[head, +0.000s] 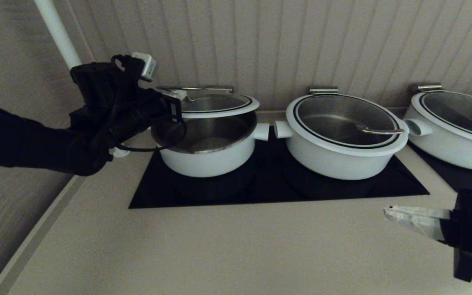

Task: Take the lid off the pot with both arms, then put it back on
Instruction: Hold the pot lid with the right arm

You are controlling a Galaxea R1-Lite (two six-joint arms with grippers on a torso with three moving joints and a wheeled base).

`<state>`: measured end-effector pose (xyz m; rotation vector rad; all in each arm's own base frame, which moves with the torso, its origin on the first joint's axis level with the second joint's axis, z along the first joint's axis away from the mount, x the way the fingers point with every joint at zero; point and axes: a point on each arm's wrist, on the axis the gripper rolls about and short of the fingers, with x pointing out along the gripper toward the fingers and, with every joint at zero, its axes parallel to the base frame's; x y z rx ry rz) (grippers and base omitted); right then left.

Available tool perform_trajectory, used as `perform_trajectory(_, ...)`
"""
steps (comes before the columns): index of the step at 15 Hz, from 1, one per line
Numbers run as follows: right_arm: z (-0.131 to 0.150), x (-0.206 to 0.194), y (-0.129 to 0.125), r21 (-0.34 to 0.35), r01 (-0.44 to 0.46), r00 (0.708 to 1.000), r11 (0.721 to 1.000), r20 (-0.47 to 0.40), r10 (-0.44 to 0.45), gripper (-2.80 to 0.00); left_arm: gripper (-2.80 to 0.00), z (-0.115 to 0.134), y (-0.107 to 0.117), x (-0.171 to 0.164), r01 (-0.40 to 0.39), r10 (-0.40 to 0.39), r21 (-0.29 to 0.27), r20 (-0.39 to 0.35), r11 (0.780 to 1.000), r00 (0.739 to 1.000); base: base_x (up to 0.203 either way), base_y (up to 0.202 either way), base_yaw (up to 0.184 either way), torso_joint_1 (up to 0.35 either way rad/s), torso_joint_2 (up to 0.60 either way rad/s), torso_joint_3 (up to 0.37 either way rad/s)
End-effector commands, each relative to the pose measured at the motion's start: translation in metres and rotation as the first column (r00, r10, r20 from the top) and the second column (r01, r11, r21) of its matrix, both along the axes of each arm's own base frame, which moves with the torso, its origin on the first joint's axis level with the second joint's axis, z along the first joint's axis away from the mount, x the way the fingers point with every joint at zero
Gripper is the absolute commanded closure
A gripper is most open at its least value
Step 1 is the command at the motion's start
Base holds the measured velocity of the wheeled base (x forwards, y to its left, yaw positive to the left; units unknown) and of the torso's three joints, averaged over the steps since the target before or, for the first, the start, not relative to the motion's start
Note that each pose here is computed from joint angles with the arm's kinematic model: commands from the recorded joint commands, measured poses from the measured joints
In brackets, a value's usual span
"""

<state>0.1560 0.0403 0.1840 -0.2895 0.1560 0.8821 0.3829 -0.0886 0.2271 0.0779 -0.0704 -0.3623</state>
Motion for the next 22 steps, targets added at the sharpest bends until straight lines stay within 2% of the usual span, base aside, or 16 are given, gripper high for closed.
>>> perform_trajectory(1,-0.004,0.015,0.008,-0.006,-0.033,0.999,0.999,-0.032,0.033,0.00,0.00,-0.002,-0.001,0.002,0.000,0.000,0.001,-0.001,1.000,1.000,0.000,0.000,0.000,0.000,0.00,0.000)
perform_trajectory(3,-0.003,0.028,0.014,-0.004,-0.049,0.999,0.999,-0.018,0.049,0.00,0.00,-0.002,0.000,0.002,-0.001,0.001,0.000,0.000,1.000,1.000,0.000,0.000,0.000,0.000,0.00,0.000)
perform_trajectory(7,-0.007,0.058,0.027,0.005,-0.048,0.996,0.999,0.077,0.047,0.00,0.00,-0.002,0.000,0.002,-0.001,0.001,0.000,0.000,1.000,1.000,0.000,0.000,0.000,0.000,0.00,0.000)
perform_trajectory(13,-0.005,0.089,0.070,0.037,-0.105,0.966,0.994,0.241,0.094,0.00,0.00,-0.002,0.001,0.003,-0.004,0.004,-0.001,-0.001,1.000,1.000,0.000,0.000,0.000,0.000,0.00,0.000)
perform_trajectory(19,-0.002,0.091,0.083,0.048,-0.143,0.959,0.989,0.252,0.127,0.00,0.00,-0.002,0.006,0.004,-0.018,0.018,-0.001,-0.002,1.000,1.000,0.000,0.000,0.000,0.000,0.00,0.000)
perform_trajectory(22,0.003,0.090,0.087,0.129,-0.145,0.973,0.981,0.197,0.118,0.00,0.00,-0.003,0.006,0.004,-0.018,0.018,0.000,-0.005,1.000,1.000,0.000,0.000,0.000,0.000,0.00,0.000)
